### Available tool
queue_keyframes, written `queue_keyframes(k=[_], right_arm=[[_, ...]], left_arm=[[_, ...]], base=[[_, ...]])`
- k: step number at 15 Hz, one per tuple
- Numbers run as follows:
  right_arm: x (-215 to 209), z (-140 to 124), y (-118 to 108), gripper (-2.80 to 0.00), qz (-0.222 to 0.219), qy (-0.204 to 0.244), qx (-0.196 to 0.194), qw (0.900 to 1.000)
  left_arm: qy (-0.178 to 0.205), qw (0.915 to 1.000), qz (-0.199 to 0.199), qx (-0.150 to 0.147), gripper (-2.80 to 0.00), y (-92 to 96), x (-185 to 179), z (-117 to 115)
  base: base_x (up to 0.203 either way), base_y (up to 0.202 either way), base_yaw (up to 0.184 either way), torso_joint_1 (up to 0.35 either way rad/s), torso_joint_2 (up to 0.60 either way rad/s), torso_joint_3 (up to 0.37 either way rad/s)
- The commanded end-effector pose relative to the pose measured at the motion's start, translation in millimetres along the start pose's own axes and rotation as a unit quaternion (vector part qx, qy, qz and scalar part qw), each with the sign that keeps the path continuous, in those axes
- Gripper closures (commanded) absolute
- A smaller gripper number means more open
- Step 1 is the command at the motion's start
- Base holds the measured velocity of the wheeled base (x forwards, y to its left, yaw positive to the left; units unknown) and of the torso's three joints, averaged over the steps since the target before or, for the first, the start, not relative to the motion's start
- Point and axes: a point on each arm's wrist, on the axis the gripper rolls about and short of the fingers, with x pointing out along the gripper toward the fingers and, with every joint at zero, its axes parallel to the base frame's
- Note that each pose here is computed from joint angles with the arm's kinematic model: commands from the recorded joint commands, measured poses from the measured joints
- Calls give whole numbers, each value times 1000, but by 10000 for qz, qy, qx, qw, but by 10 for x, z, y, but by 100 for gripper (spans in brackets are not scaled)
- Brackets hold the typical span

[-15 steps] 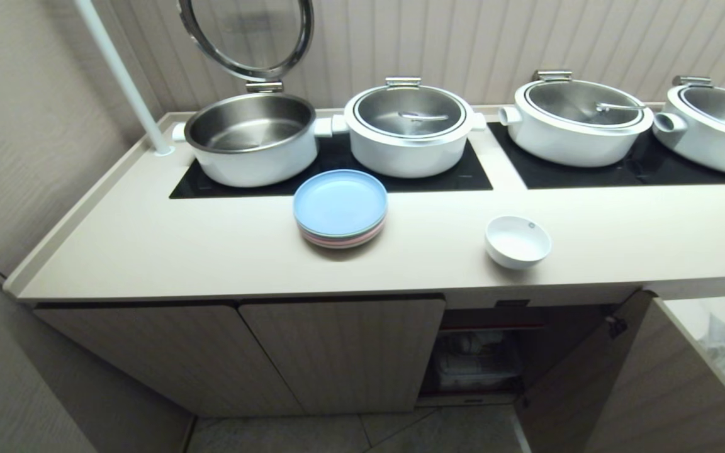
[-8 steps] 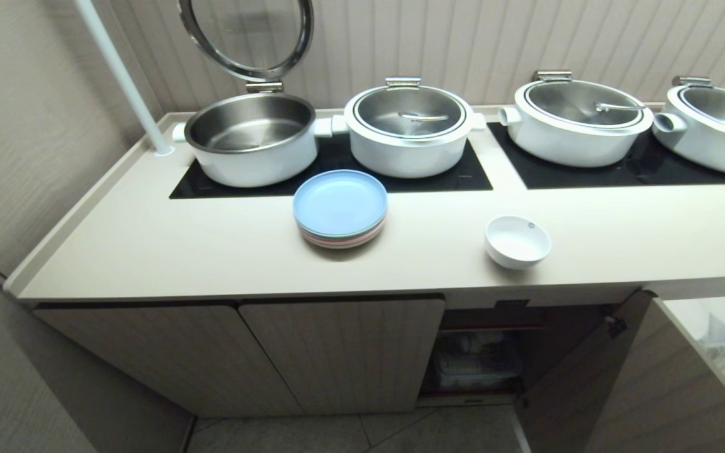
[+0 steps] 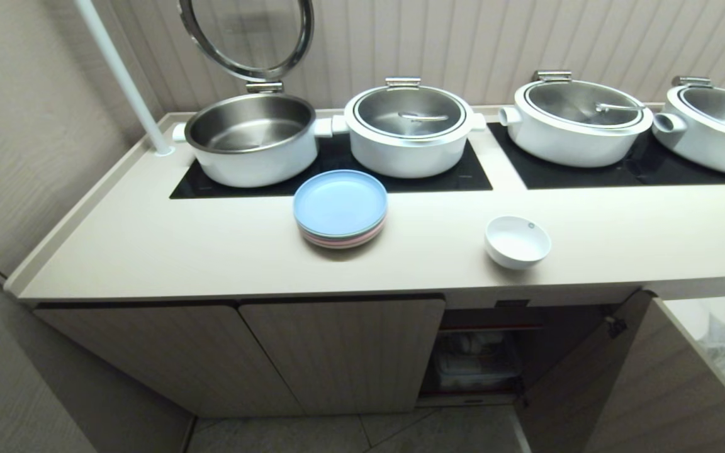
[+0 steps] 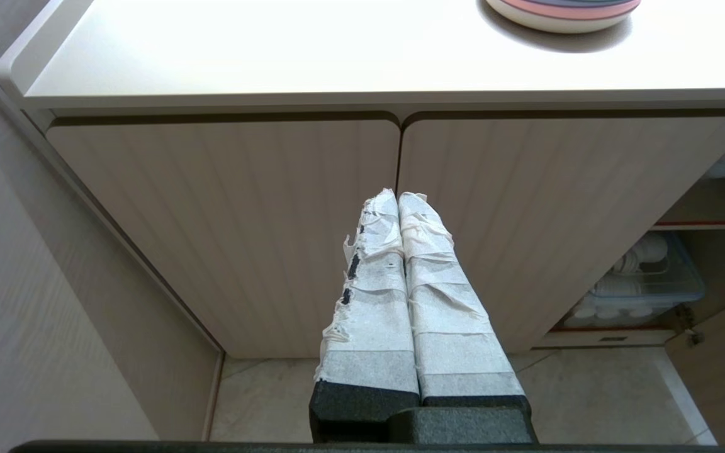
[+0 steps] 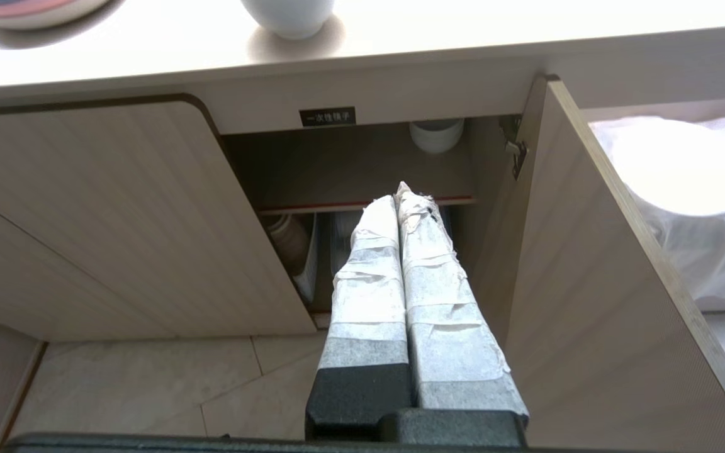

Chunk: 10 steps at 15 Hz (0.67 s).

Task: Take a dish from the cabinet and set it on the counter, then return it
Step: Pick up the bowl from the table

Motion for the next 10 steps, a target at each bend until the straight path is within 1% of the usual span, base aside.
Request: queue_keyframes(k=[1, 10], right_arm=[[-15, -5, 0, 0, 10, -100, 9, 9999], [-16, -2, 0, 0, 10, -100, 21, 9999]], left_arm=[[0, 10000, -3, -4, 0, 0, 0, 0], [0, 10000, -3, -4, 0, 0, 0, 0]], base=[[0, 0, 0, 0, 0, 0], [0, 0, 0, 0, 0, 0]])
